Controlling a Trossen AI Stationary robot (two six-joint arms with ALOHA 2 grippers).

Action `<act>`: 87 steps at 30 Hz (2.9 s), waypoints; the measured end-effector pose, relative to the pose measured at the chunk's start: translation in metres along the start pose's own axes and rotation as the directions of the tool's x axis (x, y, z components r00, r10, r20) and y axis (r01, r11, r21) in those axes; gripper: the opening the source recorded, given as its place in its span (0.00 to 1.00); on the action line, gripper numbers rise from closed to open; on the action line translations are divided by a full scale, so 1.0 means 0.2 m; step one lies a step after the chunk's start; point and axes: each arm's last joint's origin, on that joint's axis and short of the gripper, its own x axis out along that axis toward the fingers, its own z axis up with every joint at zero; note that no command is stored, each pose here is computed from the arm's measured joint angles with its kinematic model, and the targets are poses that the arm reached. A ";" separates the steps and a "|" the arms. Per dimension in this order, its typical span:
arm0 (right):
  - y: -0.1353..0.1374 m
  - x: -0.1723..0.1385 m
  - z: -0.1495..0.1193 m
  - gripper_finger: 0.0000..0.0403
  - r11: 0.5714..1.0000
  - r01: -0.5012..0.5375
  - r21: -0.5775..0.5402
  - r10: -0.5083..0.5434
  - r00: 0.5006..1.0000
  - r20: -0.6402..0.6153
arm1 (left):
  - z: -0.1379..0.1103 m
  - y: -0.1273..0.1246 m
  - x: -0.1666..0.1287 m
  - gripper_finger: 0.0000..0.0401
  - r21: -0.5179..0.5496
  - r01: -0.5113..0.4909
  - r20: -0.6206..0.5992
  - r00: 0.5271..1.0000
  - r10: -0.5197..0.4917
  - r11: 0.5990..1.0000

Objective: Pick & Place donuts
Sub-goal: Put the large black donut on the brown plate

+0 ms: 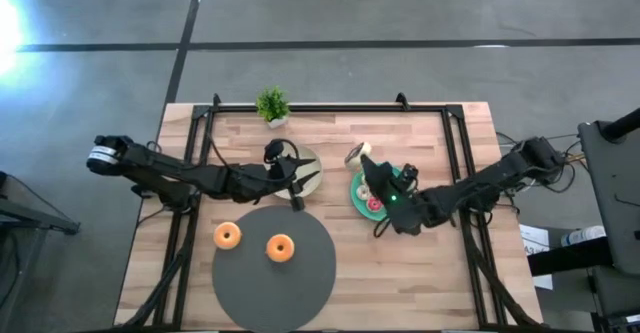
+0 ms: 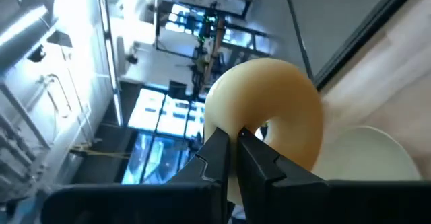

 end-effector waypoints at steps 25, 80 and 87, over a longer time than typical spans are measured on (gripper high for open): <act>0.08 0.13 -0.12 0.03 0.999 -0.023 0.041 0.025 0.999 -0.045 | -0.02 -0.07 0.16 0.29 0.061 -0.141 0.099 0.986 0.134 0.988; 0.03 0.23 -0.11 0.05 1.000 0.004 0.021 -0.001 0.990 -0.141 | 0.02 -0.06 0.24 0.15 0.207 -0.241 0.078 0.970 0.230 0.948; 0.01 0.22 -0.10 0.25 0.994 0.018 -0.109 -0.036 0.984 -0.172 | 0.01 -0.06 0.24 0.02 0.230 -0.243 0.056 0.970 0.237 0.942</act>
